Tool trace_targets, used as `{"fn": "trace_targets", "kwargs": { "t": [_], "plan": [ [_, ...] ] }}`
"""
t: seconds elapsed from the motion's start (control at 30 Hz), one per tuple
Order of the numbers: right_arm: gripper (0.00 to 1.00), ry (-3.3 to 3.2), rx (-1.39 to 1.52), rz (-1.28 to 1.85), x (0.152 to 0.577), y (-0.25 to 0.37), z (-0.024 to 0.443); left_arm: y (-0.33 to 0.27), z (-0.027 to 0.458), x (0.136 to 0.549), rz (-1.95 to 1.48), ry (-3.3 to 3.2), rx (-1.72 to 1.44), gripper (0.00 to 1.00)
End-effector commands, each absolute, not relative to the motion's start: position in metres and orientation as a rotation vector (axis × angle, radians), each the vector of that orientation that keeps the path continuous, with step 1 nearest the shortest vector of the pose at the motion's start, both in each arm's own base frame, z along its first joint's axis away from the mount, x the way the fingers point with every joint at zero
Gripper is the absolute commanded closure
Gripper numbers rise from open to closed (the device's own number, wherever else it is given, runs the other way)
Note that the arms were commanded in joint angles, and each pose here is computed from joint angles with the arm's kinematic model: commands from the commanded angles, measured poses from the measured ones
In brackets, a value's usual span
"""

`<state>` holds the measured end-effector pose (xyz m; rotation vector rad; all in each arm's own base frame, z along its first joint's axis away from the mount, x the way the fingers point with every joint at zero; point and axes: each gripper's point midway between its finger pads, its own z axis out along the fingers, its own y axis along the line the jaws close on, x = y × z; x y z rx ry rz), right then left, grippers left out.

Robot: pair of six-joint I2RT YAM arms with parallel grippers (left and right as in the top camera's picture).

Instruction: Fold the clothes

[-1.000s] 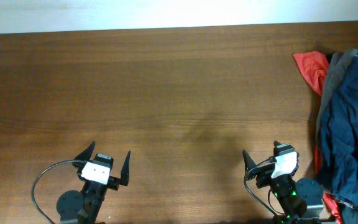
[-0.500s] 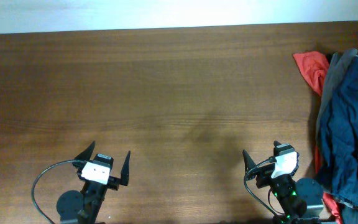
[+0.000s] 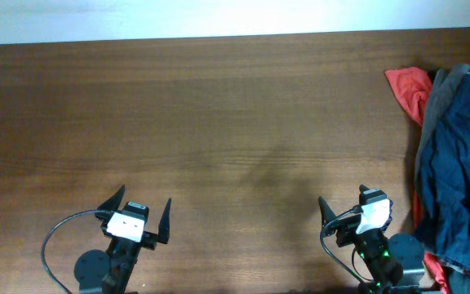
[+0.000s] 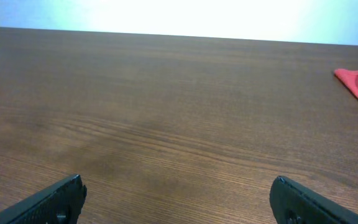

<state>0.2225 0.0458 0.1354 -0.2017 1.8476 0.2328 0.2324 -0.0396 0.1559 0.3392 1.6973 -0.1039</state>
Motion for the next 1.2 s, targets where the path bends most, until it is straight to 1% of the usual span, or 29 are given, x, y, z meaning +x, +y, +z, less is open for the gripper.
{"fn": "trace_targets", "kwargs": {
  "t": [0.0, 0.57, 0.7, 0.9, 1.0, 1.07, 1.17],
  "plan": [
    [0.01, 1.841, -0.205, 0.234, 0.223, 0.046, 0.135, -0.043, 0.154, 0.232, -0.108, 1.688, 0.362, 0.01],
    [0.01, 1.841, -0.205, 0.234, 0.223, 0.046, 0.135, -0.035, 0.154, 0.234, -0.066, 1.693, 0.329, 0.01],
    [0.01, 1.814, -0.168, 0.178, 0.227, 0.037, 0.142, -0.033, 0.16, 0.235, -0.054, 1.672, 0.324, 0.01],
    [0.01, 1.783, -0.282, 0.322, 0.22, 0.063, 0.147, -0.036, 0.159, 0.234, -0.07, 1.673, 0.336, 0.01],
    [0.01, 1.734, -0.376, 0.43, 0.212, 0.083, 0.155, -0.047, 0.168, 0.232, -0.117, 1.624, 0.387, 0.01],
    [0.01, 1.664, -0.431, 0.518, 0.206, 0.097, 0.171, -0.054, 0.183, 0.23, -0.148, 1.571, 0.407, 0.01],
    [0.01, 1.608, -0.331, 0.618, 0.208, 0.098, 0.196, -0.054, 0.228, 0.224, -0.191, 1.473, 0.345, 0.01]
  ]
}}
